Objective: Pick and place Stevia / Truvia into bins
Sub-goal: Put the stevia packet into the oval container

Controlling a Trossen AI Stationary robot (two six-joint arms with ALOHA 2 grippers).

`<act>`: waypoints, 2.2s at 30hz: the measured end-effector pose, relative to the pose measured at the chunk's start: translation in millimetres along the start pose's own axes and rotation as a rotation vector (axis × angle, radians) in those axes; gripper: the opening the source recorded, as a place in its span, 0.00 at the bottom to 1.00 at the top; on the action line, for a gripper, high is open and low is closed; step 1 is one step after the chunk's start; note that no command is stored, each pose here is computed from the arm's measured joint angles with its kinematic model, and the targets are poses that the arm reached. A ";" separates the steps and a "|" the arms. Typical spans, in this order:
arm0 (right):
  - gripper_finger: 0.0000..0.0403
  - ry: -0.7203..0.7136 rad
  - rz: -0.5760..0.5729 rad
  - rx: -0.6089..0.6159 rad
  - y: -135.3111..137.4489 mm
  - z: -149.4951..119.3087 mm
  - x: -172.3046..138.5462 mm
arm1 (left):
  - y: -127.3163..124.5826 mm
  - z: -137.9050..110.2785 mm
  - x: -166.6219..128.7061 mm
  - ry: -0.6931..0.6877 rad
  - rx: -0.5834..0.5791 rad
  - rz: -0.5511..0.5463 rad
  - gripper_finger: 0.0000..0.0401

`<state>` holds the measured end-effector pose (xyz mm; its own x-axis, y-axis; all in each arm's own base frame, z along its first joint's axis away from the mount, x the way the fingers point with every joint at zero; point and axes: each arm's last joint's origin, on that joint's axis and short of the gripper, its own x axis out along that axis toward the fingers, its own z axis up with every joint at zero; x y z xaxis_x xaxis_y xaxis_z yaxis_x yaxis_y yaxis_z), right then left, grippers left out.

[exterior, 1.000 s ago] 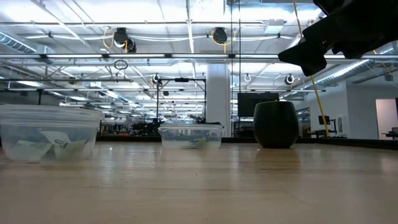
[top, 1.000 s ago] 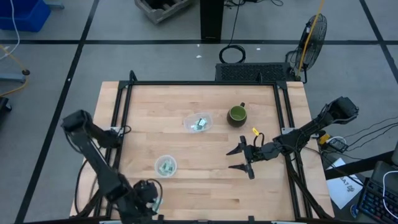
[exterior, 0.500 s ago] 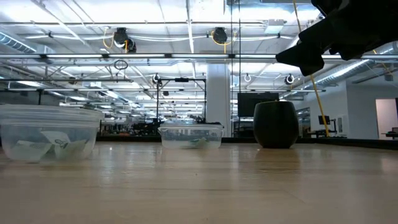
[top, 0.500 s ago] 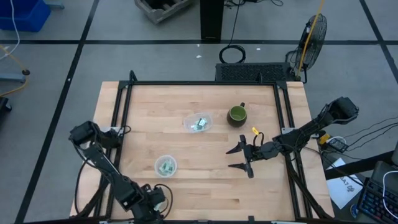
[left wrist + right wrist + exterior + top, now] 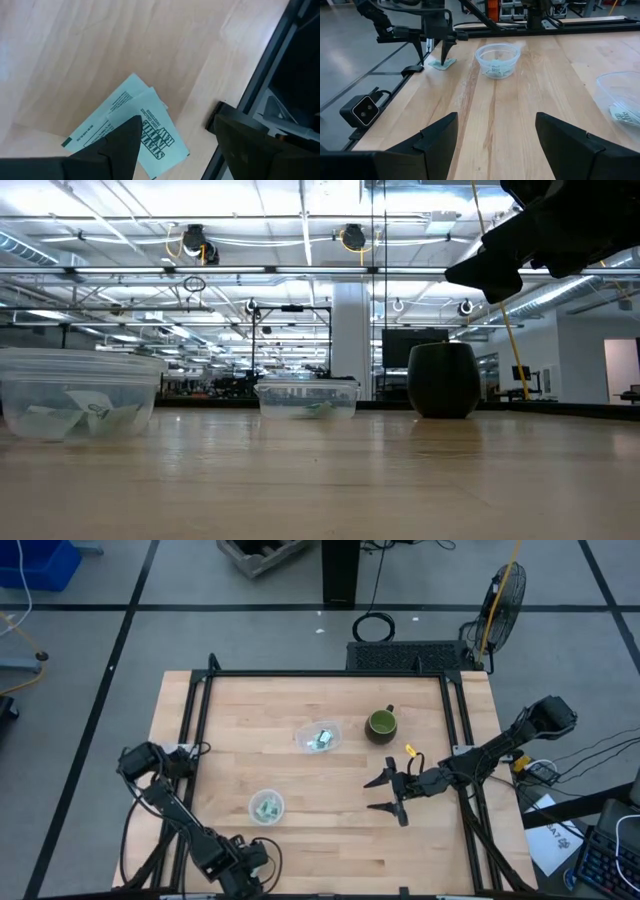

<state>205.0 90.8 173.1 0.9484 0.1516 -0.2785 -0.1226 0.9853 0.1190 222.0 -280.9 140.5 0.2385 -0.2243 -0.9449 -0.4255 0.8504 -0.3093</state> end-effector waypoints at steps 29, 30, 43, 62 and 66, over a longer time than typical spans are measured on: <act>0.64 -0.036 0.035 0.031 -3.5 -11.5 -6.4 | 28.4 11.2 0.0 -0.121 0.124 0.302 0.64; 0.64 -0.042 0.037 0.032 -3.4 -10.9 -6.5 | 28.3 10.9 0.1 -0.121 0.123 0.301 0.64; 0.64 -0.042 0.037 0.029 -3.3 -10.9 -6.5 | 27.8 8.9 1.3 -0.107 0.113 0.296 0.40; 0.64 -0.041 0.057 0.024 1.1 -11.7 -7.7 | 23.9 22.6 -35.7 -0.123 0.105 0.168 0.06; 0.64 -0.041 0.056 0.024 1.1 -11.7 -7.7 | 21.6 32.2 -66.0 -0.241 0.126 0.090 0.02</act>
<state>194.2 91.6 164.3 0.9514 0.2031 -0.2317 -0.1697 0.9731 0.1560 225.2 -232.4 199.6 0.4118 -0.0380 -0.9105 -0.3463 0.9177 -0.1949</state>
